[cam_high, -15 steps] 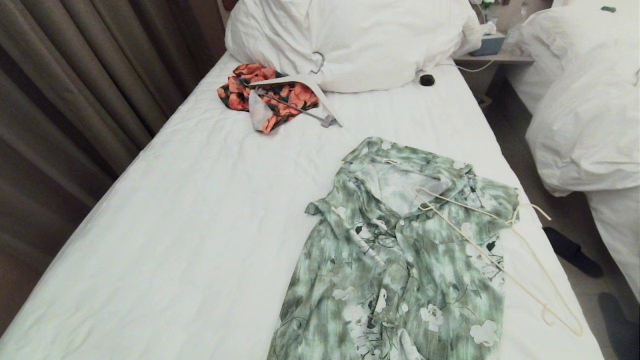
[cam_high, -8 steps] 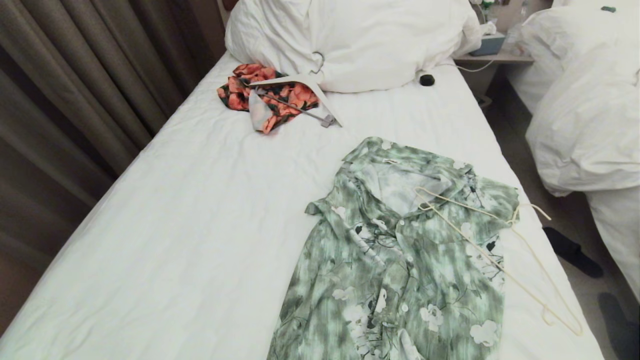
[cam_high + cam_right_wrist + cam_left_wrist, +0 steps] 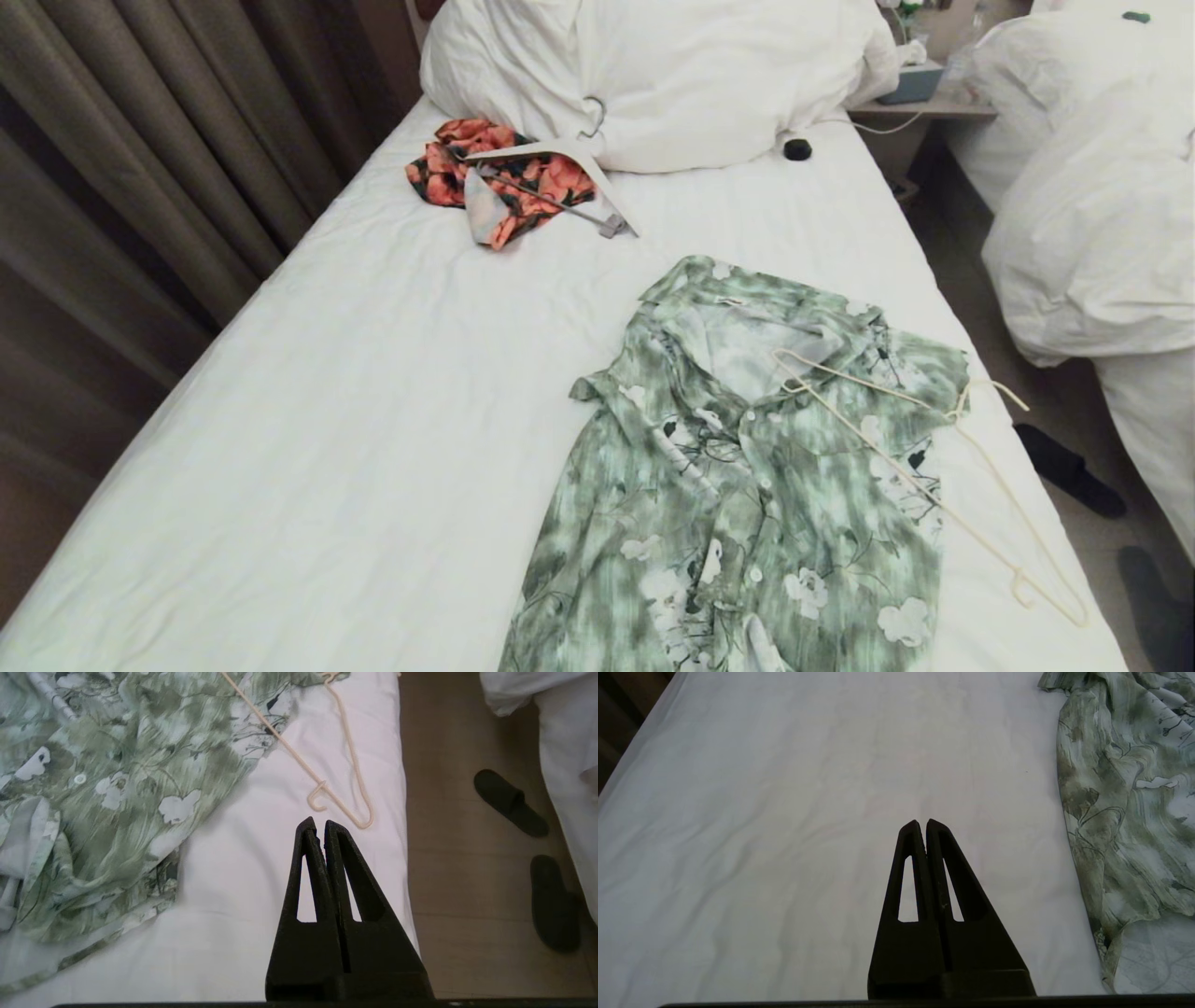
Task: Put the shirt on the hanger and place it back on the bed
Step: Lift the shirt and hanger
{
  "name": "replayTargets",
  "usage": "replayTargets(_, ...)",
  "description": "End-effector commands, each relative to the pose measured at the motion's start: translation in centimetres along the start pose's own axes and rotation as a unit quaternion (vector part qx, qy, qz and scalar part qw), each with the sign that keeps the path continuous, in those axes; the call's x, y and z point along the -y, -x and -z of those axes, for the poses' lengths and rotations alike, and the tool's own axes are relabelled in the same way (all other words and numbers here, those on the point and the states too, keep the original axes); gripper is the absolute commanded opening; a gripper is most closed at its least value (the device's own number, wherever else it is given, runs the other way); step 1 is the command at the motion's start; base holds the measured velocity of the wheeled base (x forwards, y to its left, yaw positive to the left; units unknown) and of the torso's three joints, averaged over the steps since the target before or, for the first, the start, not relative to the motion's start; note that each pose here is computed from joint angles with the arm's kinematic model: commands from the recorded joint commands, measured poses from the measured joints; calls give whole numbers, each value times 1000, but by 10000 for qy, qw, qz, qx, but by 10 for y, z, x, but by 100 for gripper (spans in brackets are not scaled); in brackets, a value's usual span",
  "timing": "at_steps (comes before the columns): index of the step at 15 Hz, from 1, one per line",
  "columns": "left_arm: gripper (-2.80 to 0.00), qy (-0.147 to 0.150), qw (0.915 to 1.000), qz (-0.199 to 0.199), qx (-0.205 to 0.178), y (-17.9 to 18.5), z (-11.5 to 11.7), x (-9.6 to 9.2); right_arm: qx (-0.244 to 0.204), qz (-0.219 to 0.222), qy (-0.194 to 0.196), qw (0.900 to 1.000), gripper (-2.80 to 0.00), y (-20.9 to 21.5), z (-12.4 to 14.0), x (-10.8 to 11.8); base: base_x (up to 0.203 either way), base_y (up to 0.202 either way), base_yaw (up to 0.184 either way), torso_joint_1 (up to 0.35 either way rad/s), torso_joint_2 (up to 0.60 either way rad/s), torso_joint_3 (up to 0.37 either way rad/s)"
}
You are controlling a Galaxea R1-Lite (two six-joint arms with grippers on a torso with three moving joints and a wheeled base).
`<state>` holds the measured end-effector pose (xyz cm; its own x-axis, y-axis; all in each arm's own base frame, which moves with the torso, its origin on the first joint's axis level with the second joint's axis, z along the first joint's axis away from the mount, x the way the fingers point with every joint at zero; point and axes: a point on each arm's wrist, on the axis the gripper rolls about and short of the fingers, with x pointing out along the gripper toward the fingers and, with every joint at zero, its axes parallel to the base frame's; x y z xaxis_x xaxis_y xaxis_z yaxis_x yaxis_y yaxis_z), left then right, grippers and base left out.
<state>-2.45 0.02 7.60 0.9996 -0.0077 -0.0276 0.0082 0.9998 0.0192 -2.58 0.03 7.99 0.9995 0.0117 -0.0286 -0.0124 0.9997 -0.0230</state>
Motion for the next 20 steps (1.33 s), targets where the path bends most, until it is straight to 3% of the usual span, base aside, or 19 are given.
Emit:
replayTargets(1, -280, 3, 10000, 0, -8, 0, 0, 0, 50, -5, 11, 10000, -280, 1, -11, 0, 0, 0, 0, 0, 0, 0)
replayTargets(9, -280, -3, 10000, 0, -8, 0, 0, 0, -1281, -153, -224, 9914, -280, -35, -64, 1, 0, 0, 0, 0, 0, 0)
replayTargets(14, -280, -3, 10000, 0, -8, 0, 0, 0, -2262, -222, -1157, 9669, -280, -84, -85, 1, 0, 0, 0, 0, 0, 0)
replayTargets(20, -280, 1, 10000, 0, -5, 0, 0, 0, -2885, -456, -1505, 9445, -280, -131, -87, 3, 0, 0, 0, 0, 0, 0)
